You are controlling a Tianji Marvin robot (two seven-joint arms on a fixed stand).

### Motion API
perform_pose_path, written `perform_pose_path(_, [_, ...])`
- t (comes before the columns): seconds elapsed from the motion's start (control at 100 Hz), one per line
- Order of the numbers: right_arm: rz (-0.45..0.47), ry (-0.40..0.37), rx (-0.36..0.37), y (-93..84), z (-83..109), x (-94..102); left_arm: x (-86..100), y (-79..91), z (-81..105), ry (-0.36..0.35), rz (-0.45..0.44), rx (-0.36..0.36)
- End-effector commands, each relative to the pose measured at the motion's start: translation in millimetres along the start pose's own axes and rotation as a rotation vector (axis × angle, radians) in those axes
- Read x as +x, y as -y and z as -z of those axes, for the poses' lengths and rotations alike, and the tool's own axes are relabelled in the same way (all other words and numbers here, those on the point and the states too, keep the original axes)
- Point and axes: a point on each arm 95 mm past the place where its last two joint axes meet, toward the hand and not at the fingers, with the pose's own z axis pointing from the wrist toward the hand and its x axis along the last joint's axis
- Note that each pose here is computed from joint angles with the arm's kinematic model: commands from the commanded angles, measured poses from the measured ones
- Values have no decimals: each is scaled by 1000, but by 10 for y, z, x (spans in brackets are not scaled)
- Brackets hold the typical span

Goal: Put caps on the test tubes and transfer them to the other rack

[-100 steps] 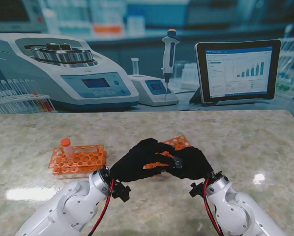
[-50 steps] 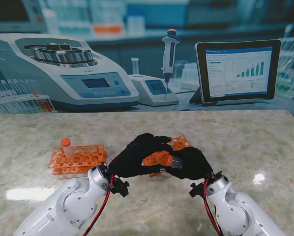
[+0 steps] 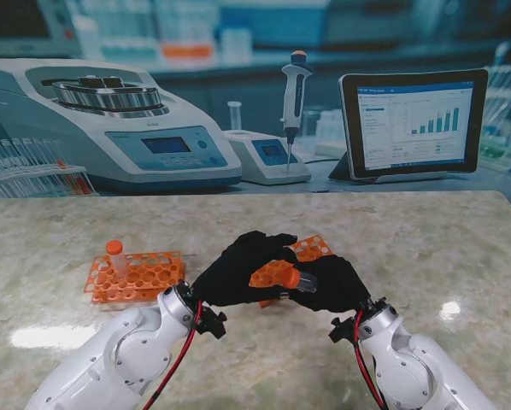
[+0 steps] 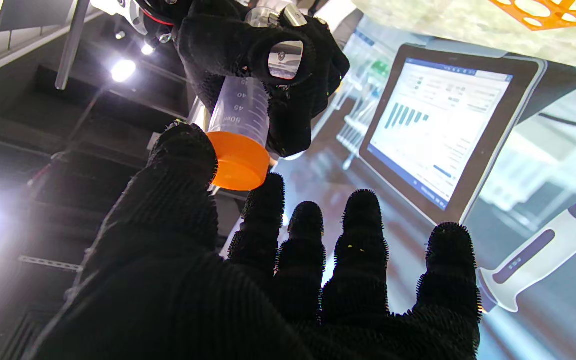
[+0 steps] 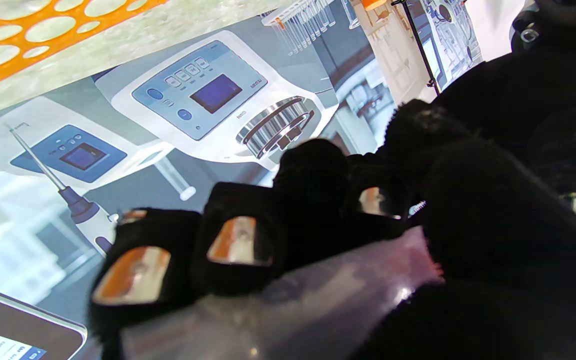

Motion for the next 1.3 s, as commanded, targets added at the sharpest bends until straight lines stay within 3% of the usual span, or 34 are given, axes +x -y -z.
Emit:
perform_pose_path(0.0, [-8, 2, 3, 25, 14, 18, -3, -16, -17, 5, 3, 2])
perform_pose_path(0.65, [-7, 2, 3, 22, 13, 17, 13, -59, -52, -4, 15, 7])
perform_pose_path(1.29, [-7, 3, 3, 22, 11, 8, 50, -75, -48, -66, -17, 25])
